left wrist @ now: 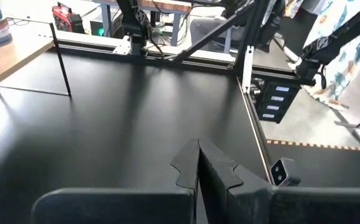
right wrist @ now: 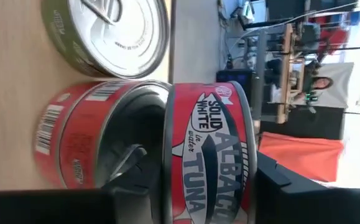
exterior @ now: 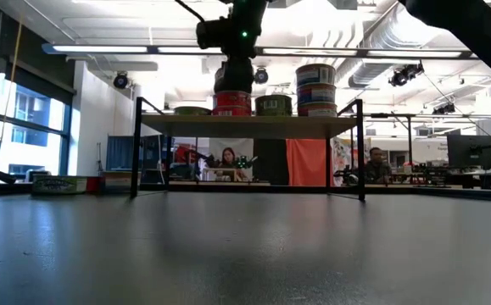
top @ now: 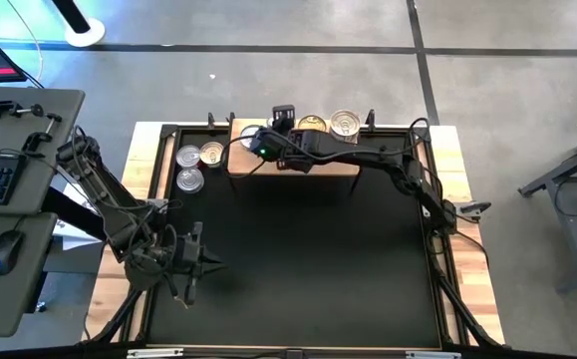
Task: Stack canned seafood by type on shelf
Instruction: Stack the red tuna can on top of the other red tuna can
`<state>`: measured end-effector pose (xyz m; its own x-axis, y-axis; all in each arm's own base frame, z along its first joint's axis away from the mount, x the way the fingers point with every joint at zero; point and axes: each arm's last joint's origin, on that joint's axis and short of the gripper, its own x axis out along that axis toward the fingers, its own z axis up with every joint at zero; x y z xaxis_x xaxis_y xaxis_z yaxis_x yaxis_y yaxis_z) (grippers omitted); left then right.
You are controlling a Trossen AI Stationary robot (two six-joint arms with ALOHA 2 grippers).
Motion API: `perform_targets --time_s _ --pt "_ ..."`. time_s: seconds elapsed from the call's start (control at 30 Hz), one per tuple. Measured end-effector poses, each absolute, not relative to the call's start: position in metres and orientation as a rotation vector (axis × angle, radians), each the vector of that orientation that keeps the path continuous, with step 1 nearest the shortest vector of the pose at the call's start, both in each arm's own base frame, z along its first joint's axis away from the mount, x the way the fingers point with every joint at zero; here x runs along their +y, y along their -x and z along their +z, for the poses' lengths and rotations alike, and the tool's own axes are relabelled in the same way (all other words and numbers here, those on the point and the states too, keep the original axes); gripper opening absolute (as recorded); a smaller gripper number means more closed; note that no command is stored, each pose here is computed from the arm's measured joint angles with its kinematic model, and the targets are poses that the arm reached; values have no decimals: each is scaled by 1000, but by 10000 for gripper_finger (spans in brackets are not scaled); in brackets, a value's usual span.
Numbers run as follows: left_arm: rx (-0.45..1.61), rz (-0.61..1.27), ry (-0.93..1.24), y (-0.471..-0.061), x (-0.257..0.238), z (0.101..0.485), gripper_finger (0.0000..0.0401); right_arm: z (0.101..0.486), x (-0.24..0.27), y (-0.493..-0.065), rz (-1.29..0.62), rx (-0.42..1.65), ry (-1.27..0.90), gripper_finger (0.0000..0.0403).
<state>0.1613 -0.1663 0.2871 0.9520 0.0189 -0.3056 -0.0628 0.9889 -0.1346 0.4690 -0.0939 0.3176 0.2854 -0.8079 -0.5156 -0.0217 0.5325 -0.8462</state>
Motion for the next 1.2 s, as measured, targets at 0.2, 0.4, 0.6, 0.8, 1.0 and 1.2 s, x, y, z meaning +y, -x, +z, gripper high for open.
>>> perform_targets --time_s 0.2,0.4,0.6,0.8,1.0,1.2 --pt "309 48 178 -161 -166 287 0 318 -97 -468 -696 1169 852 145" --pt "305 61 184 -162 -165 287 0 319 -96 -468 -720 1155 829 145" --pt "301 70 192 -162 -165 287 0 319 -94 -468 -751 1122 773 155" --pt "300 72 195 -162 -165 287 0 314 -86 -466 -604 1153 741 203" --pt "299 72 195 -162 -165 287 0 316 -83 -465 -588 1156 741 275" --pt "299 72 194 -162 -165 287 0 329 -83 -465 -575 1110 718 313"
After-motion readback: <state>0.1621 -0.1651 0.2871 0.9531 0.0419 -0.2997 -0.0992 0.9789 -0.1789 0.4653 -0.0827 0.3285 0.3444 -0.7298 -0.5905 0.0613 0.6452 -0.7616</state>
